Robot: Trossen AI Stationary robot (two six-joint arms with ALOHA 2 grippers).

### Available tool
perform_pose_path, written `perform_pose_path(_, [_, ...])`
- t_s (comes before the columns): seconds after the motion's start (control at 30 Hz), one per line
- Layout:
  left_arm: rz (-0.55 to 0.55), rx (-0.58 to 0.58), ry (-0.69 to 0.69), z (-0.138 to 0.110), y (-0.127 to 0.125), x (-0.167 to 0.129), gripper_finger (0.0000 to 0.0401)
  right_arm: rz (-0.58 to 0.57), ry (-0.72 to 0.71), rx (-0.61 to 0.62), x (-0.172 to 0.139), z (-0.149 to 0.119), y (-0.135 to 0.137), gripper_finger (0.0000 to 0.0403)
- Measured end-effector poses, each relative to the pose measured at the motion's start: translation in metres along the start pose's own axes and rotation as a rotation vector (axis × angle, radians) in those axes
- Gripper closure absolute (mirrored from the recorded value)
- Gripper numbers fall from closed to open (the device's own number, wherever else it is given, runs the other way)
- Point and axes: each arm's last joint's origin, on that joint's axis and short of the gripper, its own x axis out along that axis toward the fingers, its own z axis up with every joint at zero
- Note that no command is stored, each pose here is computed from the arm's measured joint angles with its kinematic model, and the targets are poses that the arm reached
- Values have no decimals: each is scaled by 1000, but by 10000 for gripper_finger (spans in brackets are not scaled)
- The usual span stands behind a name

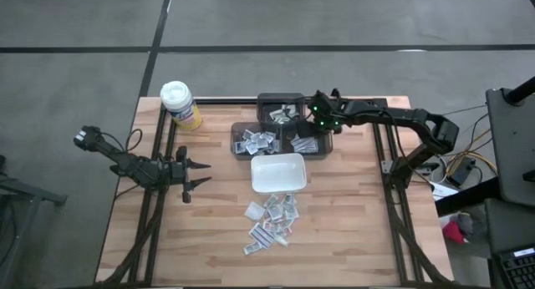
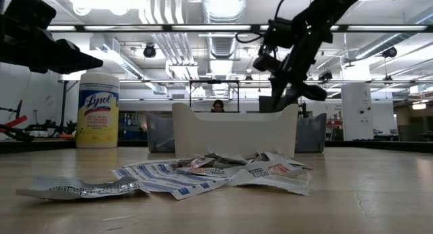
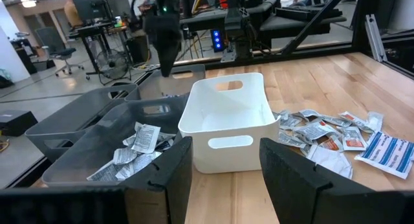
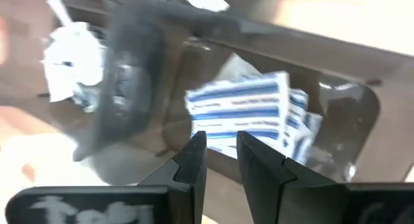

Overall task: Pick & Place First Aid Supplies
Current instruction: Put the blue bandage into the right black bin

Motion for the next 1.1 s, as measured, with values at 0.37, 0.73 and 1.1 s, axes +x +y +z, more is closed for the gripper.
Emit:
perform_pose_path(0.37, [1, -15, -11, 1, 0, 0, 224, 100, -45, -227, -36, 1, 29, 343])
perform_pose_path(0.73, [1, -23, -19, 2, 0, 0, 224, 109, -144, -320, -71, -24, 15, 378])
perform_pose_path(1.1, [0, 3, 2, 20, -1, 3, 224, 190, -308, -432, -103, -79, -7, 394])
